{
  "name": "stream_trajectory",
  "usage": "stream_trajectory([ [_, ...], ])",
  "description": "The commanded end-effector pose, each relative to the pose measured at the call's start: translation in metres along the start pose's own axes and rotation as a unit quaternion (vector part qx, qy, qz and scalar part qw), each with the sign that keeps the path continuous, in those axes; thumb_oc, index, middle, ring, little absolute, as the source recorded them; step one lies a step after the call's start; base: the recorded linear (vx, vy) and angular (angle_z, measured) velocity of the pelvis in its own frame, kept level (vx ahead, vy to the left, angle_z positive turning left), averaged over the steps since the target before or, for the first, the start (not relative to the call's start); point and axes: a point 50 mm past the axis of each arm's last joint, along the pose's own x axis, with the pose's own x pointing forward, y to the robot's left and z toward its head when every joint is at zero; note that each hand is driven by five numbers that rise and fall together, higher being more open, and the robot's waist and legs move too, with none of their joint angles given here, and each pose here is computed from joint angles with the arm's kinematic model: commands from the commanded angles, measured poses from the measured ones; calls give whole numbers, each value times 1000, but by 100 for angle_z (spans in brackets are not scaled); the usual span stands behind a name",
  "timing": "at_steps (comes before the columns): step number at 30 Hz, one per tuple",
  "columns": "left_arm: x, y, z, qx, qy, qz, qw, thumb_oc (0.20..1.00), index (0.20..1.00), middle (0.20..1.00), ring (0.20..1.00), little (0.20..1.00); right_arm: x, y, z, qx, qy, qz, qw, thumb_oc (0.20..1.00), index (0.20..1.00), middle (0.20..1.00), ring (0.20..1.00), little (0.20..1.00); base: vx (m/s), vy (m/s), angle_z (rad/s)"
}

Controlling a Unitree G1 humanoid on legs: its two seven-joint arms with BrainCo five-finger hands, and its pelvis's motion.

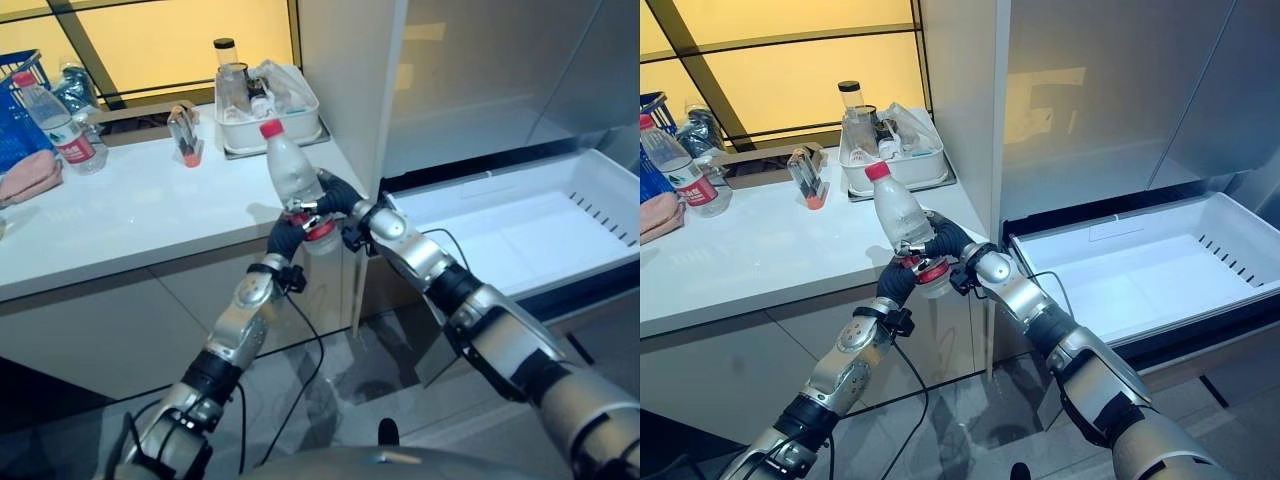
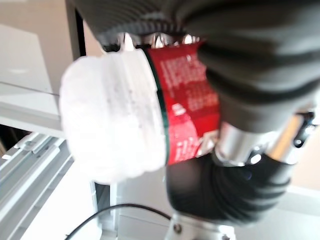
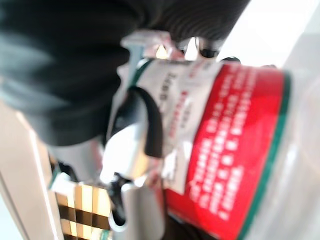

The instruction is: Take the drinks into the refrigerator

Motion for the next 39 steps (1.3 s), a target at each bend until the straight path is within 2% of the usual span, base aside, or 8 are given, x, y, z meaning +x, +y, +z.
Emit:
stream_trajectory([
  [1, 11, -82, 60, 10, -150, -194, 969, 200, 200, 200, 200, 200, 19, -25, 36, -39, -37, -58, 997, 200, 200, 200, 200, 200, 0, 0, 0],
  [7, 11, -83, 59, 4, -146, -194, 970, 200, 200, 200, 200, 200, 17, -26, 32, -33, -36, -66, 997, 200, 200, 200, 200, 200, 0, 0, 0],
  [8, 11, -83, 58, 1, -145, -193, 970, 275, 275, 275, 275, 275, 16, -27, 32, -30, -36, -68, 997, 200, 200, 200, 200, 200, 0, 0, 0],
  [9, 11, -83, 58, -2, -146, -190, 971, 454, 454, 454, 454, 454, 16, -28, 32, -26, -37, -71, 997, 200, 200, 200, 200, 200, 0, 0, 0],
  [10, 11, -82, 59, -6, -147, -188, 971, 944, 944, 944, 944, 944, 15, -28, 31, -24, -37, -73, 996, 200, 200, 200, 200, 200, 0, 0, 0],
  [11, 10, -81, 59, -8, -149, -184, 972, 1000, 1000, 1000, 1000, 1000, 14, -30, 31, -21, -37, -77, 996, 200, 200, 200, 200, 200, 0, 0, 0],
  [19, 3, -61, 52, 2, -147, -142, 979, 1000, 1000, 1000, 1000, 1000, -5, -56, 28, 0, -57, -131, 990, 200, 200, 200, 200, 200, 0, 0, 0],
  [39, -48, 3, 8, 56, -52, -77, 994, 1000, 1000, 1000, 1000, 1000, -118, -160, 41, -5, -139, -325, 935, 200, 200, 200, 200, 200, -4, -5, 1],
])
